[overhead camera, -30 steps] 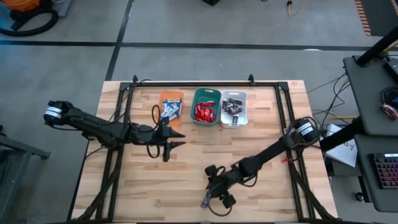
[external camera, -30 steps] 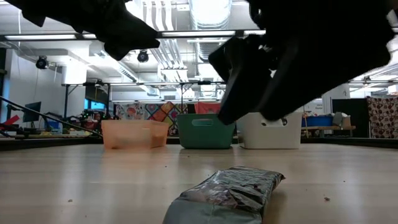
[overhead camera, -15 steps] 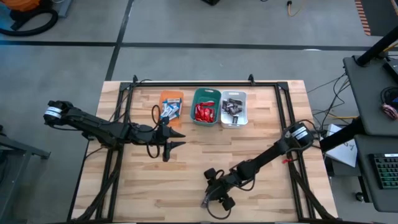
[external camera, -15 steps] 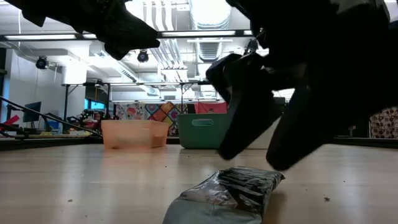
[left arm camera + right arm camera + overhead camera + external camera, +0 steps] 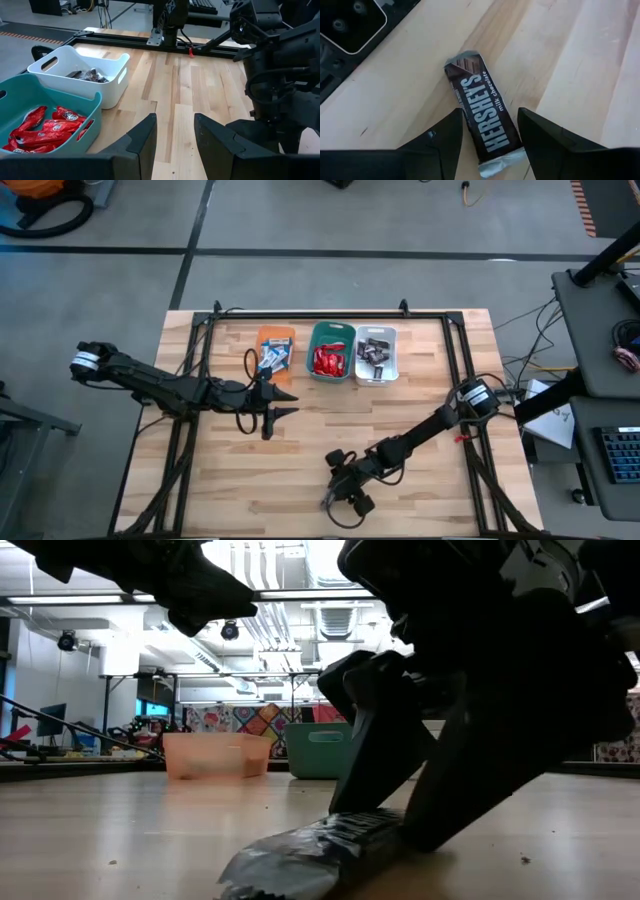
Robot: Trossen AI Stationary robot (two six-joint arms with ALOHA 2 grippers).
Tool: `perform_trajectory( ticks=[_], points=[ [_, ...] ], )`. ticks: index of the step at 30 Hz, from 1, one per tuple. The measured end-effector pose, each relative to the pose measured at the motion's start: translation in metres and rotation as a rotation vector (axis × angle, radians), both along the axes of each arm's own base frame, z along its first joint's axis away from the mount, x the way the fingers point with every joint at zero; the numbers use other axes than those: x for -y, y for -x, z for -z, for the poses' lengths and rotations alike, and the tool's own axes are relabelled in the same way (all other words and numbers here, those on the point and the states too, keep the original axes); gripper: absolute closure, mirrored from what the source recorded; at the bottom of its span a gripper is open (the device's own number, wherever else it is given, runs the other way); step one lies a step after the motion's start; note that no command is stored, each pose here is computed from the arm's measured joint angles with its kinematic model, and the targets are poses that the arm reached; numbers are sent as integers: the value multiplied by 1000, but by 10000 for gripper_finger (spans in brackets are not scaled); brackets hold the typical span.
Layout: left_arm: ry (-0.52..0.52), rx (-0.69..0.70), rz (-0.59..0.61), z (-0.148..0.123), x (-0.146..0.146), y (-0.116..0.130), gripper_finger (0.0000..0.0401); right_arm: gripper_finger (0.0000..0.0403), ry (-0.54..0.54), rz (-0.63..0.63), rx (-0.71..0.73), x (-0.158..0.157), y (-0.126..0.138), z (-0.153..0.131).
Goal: Organize candy in baskets
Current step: Put the brown chocolate into the white bin
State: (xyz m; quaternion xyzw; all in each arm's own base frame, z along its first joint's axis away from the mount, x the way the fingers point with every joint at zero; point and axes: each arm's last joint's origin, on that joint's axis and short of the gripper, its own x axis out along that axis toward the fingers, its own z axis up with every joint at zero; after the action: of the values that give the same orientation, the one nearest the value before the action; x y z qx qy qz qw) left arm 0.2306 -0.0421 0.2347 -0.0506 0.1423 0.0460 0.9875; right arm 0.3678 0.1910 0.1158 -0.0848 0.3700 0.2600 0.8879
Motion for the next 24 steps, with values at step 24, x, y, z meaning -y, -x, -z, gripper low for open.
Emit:
perform_trajectory(
  ticks=[24],
  points=[
    [0, 1, 0, 0, 0, 0, 286, 355, -8, -5, -22, 7, 0, -4]
  ],
)
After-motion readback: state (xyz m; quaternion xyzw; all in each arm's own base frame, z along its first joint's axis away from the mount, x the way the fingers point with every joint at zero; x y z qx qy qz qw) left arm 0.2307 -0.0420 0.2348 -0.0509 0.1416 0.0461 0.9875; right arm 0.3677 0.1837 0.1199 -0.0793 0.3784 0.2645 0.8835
